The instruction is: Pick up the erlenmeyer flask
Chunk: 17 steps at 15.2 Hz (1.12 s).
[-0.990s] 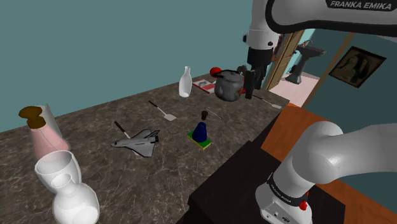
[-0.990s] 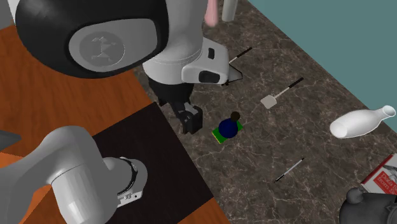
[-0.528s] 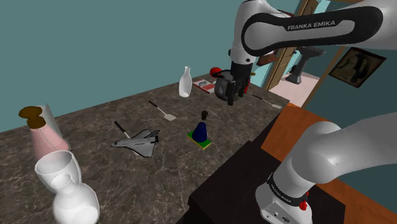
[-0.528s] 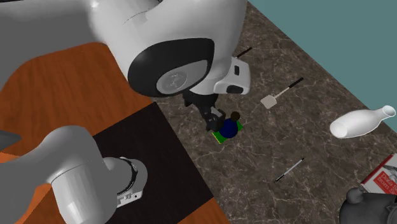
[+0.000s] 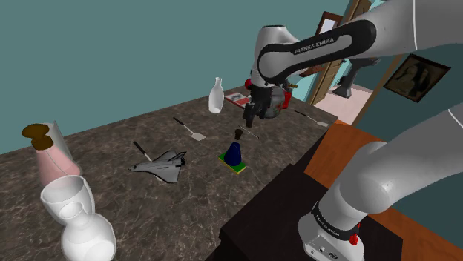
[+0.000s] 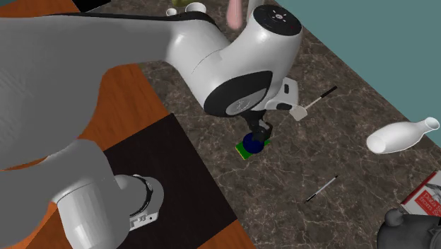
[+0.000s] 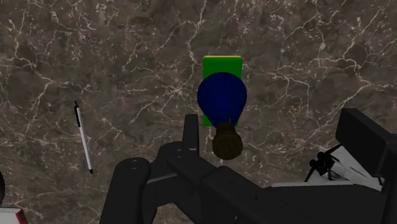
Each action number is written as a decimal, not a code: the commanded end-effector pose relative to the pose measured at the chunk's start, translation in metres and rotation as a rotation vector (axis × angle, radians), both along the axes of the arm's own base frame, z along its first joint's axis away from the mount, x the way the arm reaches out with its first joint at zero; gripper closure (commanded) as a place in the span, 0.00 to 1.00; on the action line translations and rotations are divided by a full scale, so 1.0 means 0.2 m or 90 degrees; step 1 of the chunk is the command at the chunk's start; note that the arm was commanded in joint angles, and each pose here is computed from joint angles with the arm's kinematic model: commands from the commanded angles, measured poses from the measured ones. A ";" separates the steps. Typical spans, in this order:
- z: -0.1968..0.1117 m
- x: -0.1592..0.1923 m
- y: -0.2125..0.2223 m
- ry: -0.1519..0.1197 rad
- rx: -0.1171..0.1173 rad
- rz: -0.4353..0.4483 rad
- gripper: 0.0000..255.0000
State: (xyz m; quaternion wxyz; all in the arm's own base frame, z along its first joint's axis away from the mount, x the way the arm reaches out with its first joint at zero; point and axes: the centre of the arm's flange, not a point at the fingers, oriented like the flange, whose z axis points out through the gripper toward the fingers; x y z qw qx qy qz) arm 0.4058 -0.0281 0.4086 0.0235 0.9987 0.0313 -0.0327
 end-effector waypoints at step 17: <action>-0.58 0.36 -0.09 -0.041 0.016 -0.023 0.00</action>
